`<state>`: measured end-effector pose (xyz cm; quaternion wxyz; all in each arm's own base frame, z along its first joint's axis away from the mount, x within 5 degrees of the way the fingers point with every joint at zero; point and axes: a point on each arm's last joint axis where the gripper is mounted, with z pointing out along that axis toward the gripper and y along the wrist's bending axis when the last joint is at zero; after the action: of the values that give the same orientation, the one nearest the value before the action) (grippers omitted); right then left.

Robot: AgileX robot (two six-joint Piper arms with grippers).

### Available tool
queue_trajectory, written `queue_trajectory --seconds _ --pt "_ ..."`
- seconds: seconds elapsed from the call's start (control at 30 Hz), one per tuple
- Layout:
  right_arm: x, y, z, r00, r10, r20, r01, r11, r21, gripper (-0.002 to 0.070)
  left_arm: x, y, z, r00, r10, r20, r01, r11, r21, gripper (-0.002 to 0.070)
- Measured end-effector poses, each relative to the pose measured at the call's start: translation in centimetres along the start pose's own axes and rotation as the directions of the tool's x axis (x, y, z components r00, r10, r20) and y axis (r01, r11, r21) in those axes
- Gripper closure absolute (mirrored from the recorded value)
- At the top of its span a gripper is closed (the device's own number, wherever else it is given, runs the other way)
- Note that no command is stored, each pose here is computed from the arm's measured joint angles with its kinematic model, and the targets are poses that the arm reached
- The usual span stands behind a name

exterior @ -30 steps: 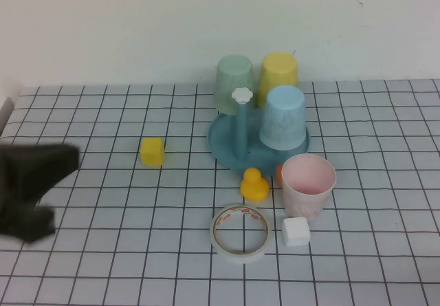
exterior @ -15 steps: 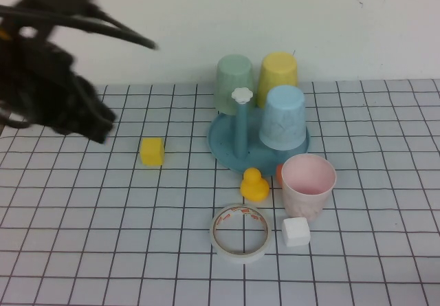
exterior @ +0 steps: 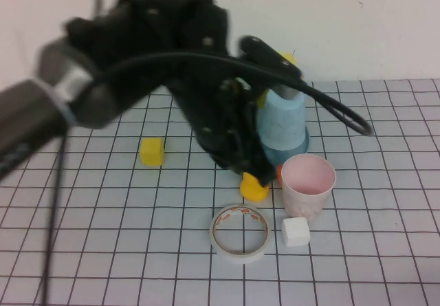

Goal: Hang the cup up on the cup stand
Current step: Pick up the cup from the table

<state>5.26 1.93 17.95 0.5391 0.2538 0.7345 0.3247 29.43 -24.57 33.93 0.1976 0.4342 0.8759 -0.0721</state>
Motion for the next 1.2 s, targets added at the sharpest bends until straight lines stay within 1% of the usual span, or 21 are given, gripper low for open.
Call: queue_trajectory --seconds 0.13,0.2,0.3,0.4,0.43,0.6,0.67,0.77,0.97,1.0,1.03,1.1,1.17,1.2 --pt "0.1 0.0 0.0 1.000 0.012 -0.008 -0.012 1.000 -0.003 0.0678 -2.1 -1.1 2.9 0.999 0.002 -0.034 -0.001 1.000 0.024 0.0676" --pt "0.1 0.0 0.0 1.000 0.016 -0.010 -0.016 1.000 -0.005 0.0678 -3.1 -1.4 4.0 0.999 -0.010 -0.042 0.011 0.999 0.030 0.0669" --pt "0.1 0.1 0.0 1.000 0.014 -0.011 -0.014 1.000 -0.008 0.0678 -4.3 -1.3 5.5 0.996 -0.067 -0.052 0.069 0.997 0.030 0.0616" --pt "0.1 0.1 0.0 1.000 0.013 -0.013 -0.013 1.000 -0.012 0.0678 -5.6 -1.0 6.6 0.988 -0.150 -0.043 0.151 0.988 0.026 0.0519" --pt "0.1 0.1 0.0 1.000 0.014 -0.013 -0.014 1.000 -0.013 0.0678 -5.9 -0.9 6.9 0.984 -0.172 -0.039 0.173 0.985 0.022 0.0477" --pt "0.1 0.2 0.0 1.000 0.010 -0.014 -0.010 1.000 -0.019 0.0678 -6.9 -0.7 8.0 0.973 -0.229 -0.031 0.230 0.973 0.017 0.0271" --pt "0.1 0.2 0.0 1.000 0.006 -0.016 -0.006 1.000 -0.022 0.0678 -6.9 -0.6 8.8 0.968 -0.249 -0.040 0.250 0.968 0.011 0.0224" --pt "0.2 0.2 0.0 1.000 -0.004 -0.017 0.004 1.000 -0.027 0.0678 -6.8 -0.5 10.4 0.961 -0.266 -0.072 0.266 0.964 -0.007 0.0200" --pt "0.2 0.3 0.0 1.000 -0.007 -0.023 0.007 1.000 -0.029 0.0678 -6.2 -0.4 14.0 0.951 -0.276 -0.141 0.276 0.961 -0.025 0.0194" --pt "0.2 0.3 0.0 1.000 -0.007 -0.024 0.007 1.000 -0.029 0.0678 -6.1 -0.4 14.3 0.950 -0.276 -0.147 0.276 0.961 -0.025 0.0202" --pt "0.2 0.3 0.0 1.000 -0.005 -0.027 0.005 1.000 -0.029 0.0678 -6.0 -0.4 14.6 0.949 -0.276 -0.153 0.275 0.961 -0.028 0.0230" --pt "0.3 0.3 0.0 1.000 -0.002 -0.031 0.001 1.000 -0.030 0.0678 -6.0 -0.3 14.9 0.949 -0.274 -0.157 0.272 0.962 -0.034 0.0332" --pt "0.3 0.3 0.0 0.999 0.000 -0.035 -0.001 1.000 -0.030 0.0678 -6.0 -0.3 14.8 0.952 -0.263 -0.155 0.261 0.965 -0.037 0.0501" --pt "0.3 0.3 0.0 0.999 0.001 -0.035 -0.003 1.000 -0.031 0.0678 -6.0 -0.3 14.8 0.954 -0.259 -0.153 0.257 0.966 -0.036 0.0558"
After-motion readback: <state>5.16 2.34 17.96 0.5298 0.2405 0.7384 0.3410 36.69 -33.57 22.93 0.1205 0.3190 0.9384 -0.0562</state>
